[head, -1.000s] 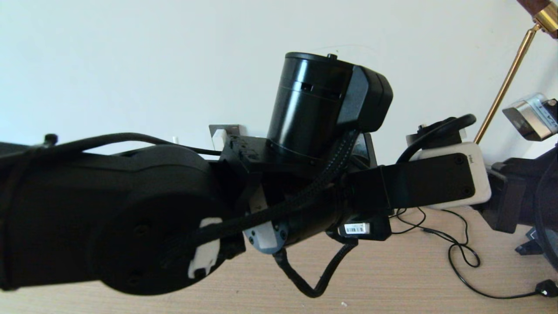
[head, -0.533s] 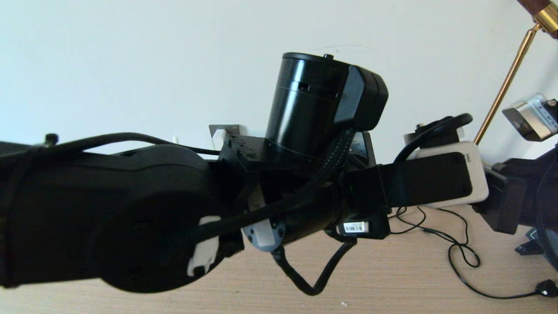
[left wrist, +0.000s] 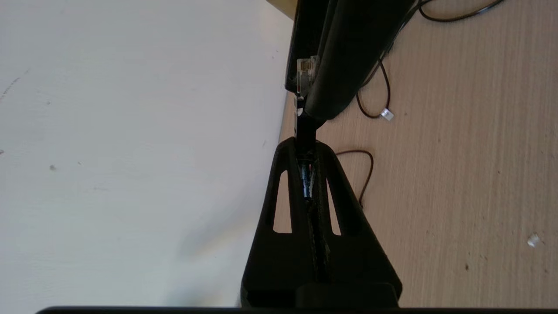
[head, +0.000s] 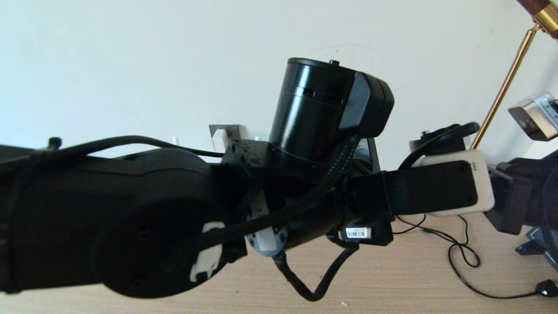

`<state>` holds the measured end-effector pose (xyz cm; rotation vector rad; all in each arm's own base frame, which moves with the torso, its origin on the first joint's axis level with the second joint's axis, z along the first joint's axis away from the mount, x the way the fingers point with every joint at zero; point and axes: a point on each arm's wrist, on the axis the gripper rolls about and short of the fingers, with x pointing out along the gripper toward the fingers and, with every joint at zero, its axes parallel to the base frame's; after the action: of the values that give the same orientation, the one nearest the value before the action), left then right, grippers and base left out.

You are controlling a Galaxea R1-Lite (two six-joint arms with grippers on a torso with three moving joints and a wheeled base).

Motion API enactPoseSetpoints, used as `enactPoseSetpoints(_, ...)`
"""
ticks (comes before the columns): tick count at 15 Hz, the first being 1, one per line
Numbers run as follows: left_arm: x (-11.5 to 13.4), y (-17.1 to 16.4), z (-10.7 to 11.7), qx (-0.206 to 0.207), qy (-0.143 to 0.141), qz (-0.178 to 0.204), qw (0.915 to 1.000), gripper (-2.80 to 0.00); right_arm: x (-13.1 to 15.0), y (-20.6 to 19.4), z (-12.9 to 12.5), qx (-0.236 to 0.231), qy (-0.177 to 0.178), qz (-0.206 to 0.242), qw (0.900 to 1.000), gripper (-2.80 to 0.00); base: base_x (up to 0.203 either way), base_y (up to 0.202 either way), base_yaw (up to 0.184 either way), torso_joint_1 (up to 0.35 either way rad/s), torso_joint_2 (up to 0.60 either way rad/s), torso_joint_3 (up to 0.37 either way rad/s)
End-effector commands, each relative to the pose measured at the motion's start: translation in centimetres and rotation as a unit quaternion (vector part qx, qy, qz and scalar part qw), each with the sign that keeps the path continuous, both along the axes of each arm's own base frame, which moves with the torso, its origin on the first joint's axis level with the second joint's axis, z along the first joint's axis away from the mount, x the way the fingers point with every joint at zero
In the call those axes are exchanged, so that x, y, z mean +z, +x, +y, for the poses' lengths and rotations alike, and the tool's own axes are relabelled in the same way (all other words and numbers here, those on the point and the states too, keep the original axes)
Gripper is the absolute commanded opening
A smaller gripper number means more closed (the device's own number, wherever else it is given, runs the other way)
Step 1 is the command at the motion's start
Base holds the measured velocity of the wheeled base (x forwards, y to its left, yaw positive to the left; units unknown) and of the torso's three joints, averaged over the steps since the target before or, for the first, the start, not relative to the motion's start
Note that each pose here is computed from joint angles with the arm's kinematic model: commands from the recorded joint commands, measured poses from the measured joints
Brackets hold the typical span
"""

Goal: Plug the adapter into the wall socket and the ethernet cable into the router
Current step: Hand it to the other hand

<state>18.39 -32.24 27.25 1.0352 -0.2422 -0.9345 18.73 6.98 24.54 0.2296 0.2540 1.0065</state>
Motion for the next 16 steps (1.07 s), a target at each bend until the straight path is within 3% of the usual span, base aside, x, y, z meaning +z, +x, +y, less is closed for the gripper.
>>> enactPoseSetpoints(1,0.03,0.05,-0.04,0.0,-0.003,-0.005,1.0,-2.8,0.12,-0.04,0.01,0.002,0.001,-0.002,1.0,0.0,0.0,0.0,0.0,0.0,0.0,0.0)
enactPoseSetpoints(12,-0.26,0.02,-0.1,-0.001,-0.003,-0.005,1.0,-2.8,0.38,0.15,0.07,0.002,0.003,-0.005,1.0,0.0,0.0,0.0,0.0,0.0,0.0,0.0)
enactPoseSetpoints(13,-0.34,0.03,-0.11,-0.001,-0.002,-0.005,1.0,-2.8,0.42,0.16,0.07,0.002,0.003,-0.005,1.0,-2.8,0.0,0.0,0.0,0.0,0.0,0.0)
enactPoseSetpoints(16,-0.39,0.04,-0.15,-0.001,-0.001,-0.005,1.0,-2.8,0.39,0.15,0.07,0.003,0.003,-0.005,1.0,-2.8,0.0,0.0,0.0,0.0,0.0,0.0)
